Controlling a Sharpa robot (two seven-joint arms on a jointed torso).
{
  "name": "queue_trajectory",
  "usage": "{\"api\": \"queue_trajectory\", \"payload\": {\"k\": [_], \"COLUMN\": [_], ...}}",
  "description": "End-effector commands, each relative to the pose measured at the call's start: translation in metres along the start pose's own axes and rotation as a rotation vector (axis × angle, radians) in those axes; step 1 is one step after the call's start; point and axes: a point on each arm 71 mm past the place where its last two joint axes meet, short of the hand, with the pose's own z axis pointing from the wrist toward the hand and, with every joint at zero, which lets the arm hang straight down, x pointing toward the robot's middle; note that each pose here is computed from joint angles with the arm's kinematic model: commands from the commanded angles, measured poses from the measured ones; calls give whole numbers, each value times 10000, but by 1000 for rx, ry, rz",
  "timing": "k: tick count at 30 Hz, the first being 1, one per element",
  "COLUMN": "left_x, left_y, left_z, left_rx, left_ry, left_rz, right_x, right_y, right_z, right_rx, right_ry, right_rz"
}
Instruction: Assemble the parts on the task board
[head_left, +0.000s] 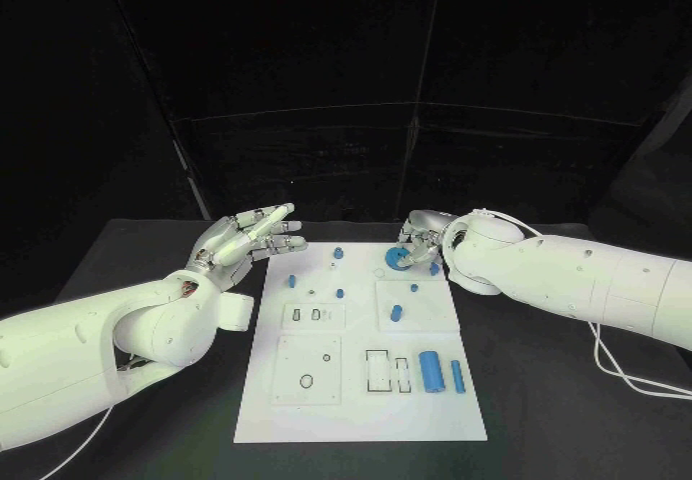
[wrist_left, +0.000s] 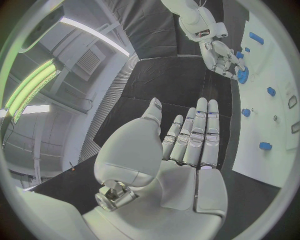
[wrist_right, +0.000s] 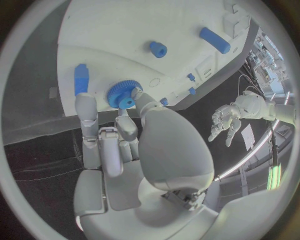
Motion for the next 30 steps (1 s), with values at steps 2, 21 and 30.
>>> {"api": "queue_trajectory", "payload": {"k": [2,21,30], "left_x": [18,17,41], "left_y": [-9,-6,1], "left_z": [3,-2,12], "left_rx": [6,2,2], "left_ry": [17,18,24], "left_rz": [-3,-4,-6], "right_x": [-37,37,80], "right_y": [55,648,930], "right_z": [-7,-150,-30], "right_rx": [-33,-202,-261], "right_ry": [-69,-132,-172], "right_rz": [-46,-63,-122]}}
